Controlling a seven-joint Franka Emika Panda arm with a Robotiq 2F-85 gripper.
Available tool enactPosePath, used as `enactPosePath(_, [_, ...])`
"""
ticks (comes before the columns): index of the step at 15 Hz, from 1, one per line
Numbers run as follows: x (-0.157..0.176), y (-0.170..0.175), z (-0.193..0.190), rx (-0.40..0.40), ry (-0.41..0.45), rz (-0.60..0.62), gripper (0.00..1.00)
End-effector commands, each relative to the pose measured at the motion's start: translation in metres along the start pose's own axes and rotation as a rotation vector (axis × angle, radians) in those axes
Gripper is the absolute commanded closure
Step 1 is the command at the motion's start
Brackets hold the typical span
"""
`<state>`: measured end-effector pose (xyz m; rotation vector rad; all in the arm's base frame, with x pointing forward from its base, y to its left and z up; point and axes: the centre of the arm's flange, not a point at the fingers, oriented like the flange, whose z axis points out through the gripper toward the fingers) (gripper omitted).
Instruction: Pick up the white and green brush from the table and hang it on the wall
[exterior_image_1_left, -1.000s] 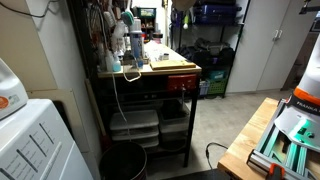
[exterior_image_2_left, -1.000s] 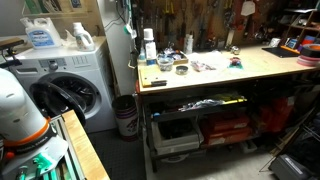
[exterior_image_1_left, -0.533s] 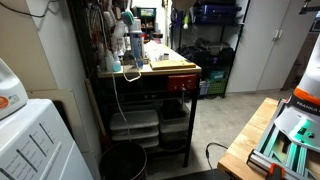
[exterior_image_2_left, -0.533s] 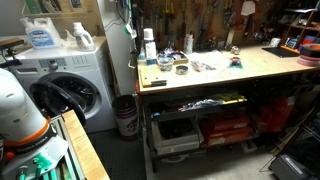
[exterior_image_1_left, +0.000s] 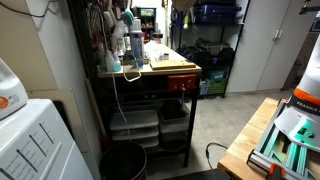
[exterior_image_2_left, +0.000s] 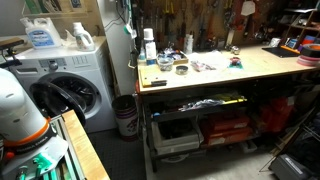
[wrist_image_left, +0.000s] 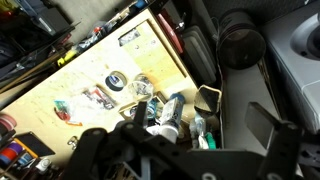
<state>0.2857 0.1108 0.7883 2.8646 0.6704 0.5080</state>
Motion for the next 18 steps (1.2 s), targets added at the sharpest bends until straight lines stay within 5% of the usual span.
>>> enactPosePath(1, [0.000,0.000,0.000,0.000,0.000,0.000,0.00])
enactPosePath(10, [0.027,-0.019,-0.010,0.014,0.298,-0.066,0.00])
enactPosePath(18, [0.036,-0.018,-0.013,-0.003,0.286,-0.053,0.00])
